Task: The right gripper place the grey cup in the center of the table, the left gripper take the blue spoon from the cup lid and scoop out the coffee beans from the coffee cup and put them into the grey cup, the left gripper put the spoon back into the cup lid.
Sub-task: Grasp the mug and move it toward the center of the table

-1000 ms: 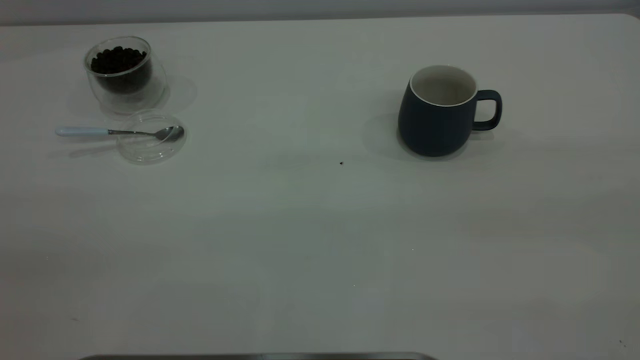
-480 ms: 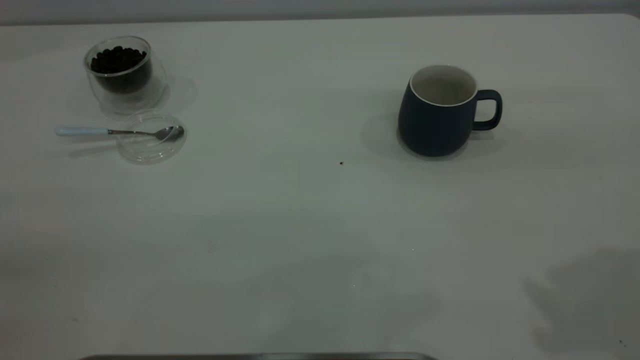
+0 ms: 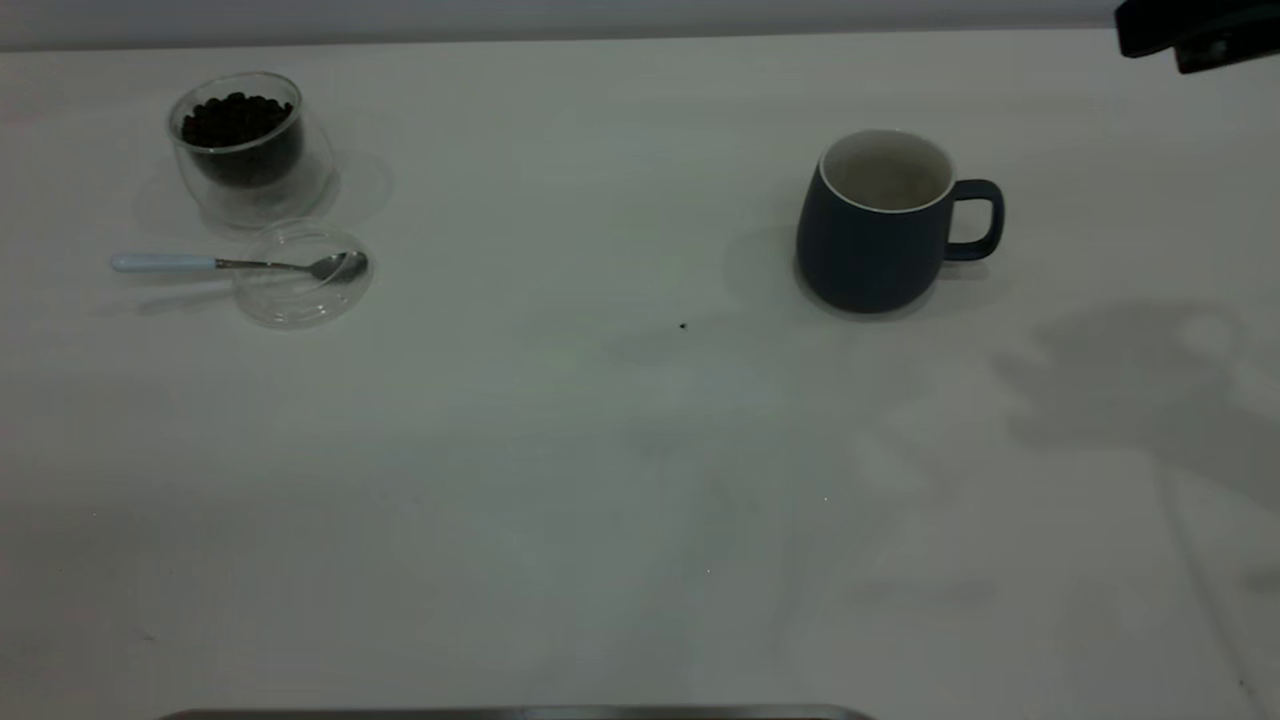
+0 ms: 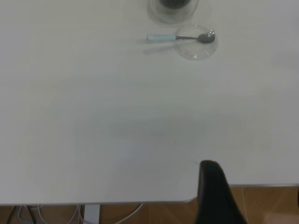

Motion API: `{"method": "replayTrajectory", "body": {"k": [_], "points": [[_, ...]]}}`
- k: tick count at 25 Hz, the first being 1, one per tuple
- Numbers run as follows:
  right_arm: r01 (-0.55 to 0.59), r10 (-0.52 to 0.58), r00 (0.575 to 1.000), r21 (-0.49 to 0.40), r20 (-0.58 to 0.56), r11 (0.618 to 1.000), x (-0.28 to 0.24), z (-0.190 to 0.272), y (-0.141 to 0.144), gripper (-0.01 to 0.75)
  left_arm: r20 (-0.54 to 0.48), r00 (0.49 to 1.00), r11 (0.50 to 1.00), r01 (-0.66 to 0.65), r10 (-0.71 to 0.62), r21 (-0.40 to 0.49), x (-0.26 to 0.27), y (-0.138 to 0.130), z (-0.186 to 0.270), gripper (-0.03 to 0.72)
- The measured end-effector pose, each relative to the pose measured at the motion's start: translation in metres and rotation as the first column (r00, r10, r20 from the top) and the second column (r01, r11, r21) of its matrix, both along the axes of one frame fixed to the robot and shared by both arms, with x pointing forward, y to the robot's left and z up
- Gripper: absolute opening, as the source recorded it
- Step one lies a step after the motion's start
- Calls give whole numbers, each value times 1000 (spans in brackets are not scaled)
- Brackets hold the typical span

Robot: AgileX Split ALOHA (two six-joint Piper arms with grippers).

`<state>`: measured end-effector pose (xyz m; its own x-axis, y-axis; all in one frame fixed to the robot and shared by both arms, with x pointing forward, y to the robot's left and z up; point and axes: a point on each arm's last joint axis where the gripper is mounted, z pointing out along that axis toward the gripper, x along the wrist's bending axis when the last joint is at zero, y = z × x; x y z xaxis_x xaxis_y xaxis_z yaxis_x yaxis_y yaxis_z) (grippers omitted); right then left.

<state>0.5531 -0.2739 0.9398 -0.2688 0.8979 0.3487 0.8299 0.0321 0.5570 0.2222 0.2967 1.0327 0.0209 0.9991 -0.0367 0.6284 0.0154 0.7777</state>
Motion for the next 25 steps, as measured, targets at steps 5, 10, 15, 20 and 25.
{"method": "replayTrajectory", "body": {"k": [5, 10, 15, 20, 25], "points": [[50, -51, 999, -74, -15, 996, 53, -39, -18, 358, 0, 1000, 1000, -1, 1, -1, 0, 0, 0, 486], [-139, 131, 989, -131, -70, 982, 66, -75, -17, 358, 0, 1000, 1000, -1, 1, -1, 0, 0, 0, 486], [-226, 216, 974, -163, -73, 960, 79, -99, -17, 358, 0, 1000, 1000, -5, 5, -7, 0, 0, 0, 486], [-387, 388, 921, -232, -44, 893, 83, -111, -1, 358, 0, 1000, 1000, -2, 2, -2, 0, 0, 0, 486], [-562, 610, 792, -371, 17, 739, 84, -111, 24, 358, -1, 1000, 1000, -2, 2, -2, 0, 0, 0, 486]]}}
